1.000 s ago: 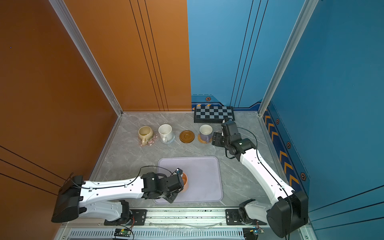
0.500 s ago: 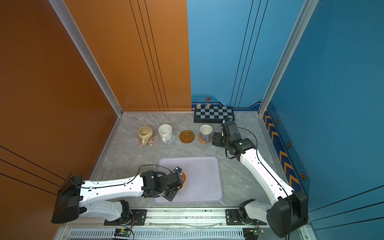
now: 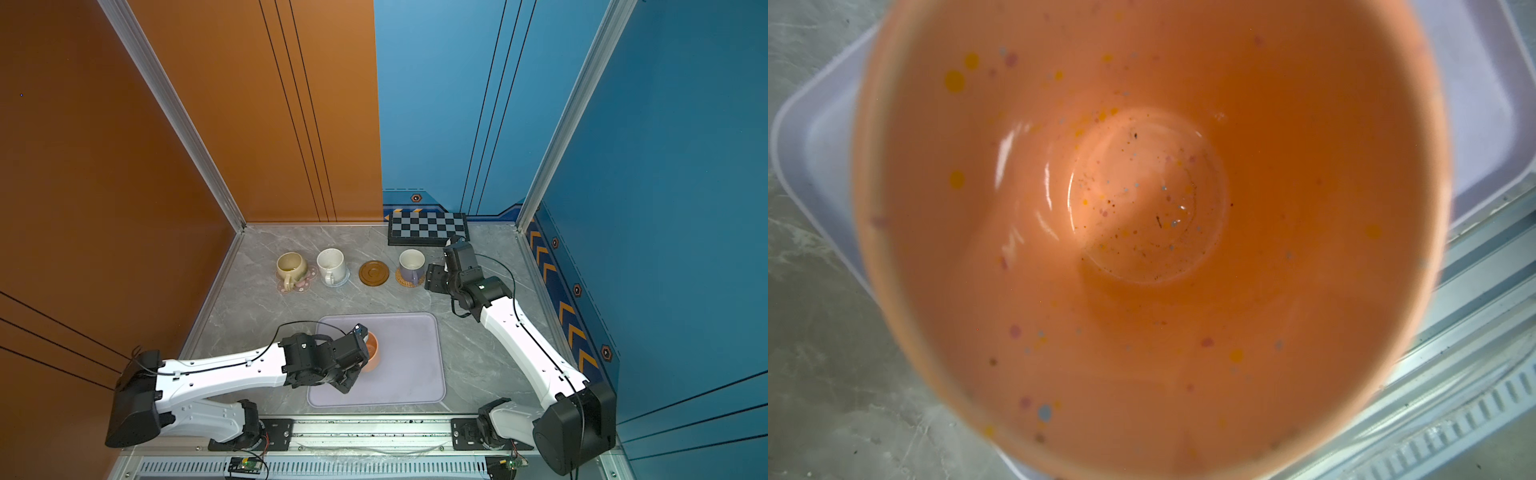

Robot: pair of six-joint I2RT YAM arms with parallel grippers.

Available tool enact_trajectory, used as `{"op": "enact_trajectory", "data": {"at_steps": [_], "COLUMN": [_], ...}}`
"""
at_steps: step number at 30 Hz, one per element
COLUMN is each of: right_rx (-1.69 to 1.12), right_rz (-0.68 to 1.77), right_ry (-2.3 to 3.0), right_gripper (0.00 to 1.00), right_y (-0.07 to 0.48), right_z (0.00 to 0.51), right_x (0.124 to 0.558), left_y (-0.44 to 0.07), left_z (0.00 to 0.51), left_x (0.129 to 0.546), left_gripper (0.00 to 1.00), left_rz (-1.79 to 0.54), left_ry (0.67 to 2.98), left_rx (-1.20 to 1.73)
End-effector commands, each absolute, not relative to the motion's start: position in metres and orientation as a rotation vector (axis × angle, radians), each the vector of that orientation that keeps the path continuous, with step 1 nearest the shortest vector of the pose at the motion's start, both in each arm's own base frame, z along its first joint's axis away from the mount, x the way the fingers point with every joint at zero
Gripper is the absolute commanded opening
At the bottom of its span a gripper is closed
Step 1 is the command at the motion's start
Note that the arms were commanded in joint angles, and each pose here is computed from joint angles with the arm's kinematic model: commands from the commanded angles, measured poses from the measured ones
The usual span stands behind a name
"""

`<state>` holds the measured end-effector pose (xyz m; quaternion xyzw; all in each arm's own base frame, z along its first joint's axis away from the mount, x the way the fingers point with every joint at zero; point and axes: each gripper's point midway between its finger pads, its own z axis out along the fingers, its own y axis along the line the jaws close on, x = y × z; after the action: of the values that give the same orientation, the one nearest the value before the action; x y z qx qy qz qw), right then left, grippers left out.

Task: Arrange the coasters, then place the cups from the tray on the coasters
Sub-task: 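Lift the orange mug off the tray with the left gripper, then carry the orange mug with the left gripper toward the wooden coaster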

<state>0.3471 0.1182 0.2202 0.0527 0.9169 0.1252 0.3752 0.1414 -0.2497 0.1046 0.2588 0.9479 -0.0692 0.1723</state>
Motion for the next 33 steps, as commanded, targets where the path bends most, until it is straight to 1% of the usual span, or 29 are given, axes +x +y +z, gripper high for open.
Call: {"op": "enact_trajectory", "data": {"at_steps": [1,2,4,9,12,24,33], "right_rx": [0.143,0.143,0.144,0.15,0.159,0.197,0.225], "right_rz": [0.276,0.277,0.278,0.267,0.26,0.253,0.242], "right_ry": [2.346,2.346,2.346,2.345,2.348,2.354,2.365], "right_gripper": [0.74,0.74,0.74,0.74,0.74,0.75,0.75], "right_y": [0.109,0.109,0.108,0.104,0.101,0.083,0.072], "right_z": [0.221,0.221,0.222,0.221,0.219,0.217,0.212], "right_x": [0.345,0.345,0.345,0.345,0.344,0.34,0.339], "left_y": [-0.255,-0.251,-0.253,-0.236,-0.236,-0.255,-0.266], "left_z": [0.13,0.129,0.143,0.152,0.159,0.174,0.176], "left_x": [0.17,0.173,0.187,0.221,0.241,0.302,0.338], "left_gripper": [0.0,0.0,0.0,0.0,0.0,0.0,0.0], "left_rz": [-0.186,-0.169,-0.175,-0.123,-0.097,-0.035,-0.047], "left_ry": [2.6,2.61,2.594,2.614,2.598,2.563,2.567], "left_rx": [0.697,0.691,0.655,0.479,0.425,0.385,0.343]}}
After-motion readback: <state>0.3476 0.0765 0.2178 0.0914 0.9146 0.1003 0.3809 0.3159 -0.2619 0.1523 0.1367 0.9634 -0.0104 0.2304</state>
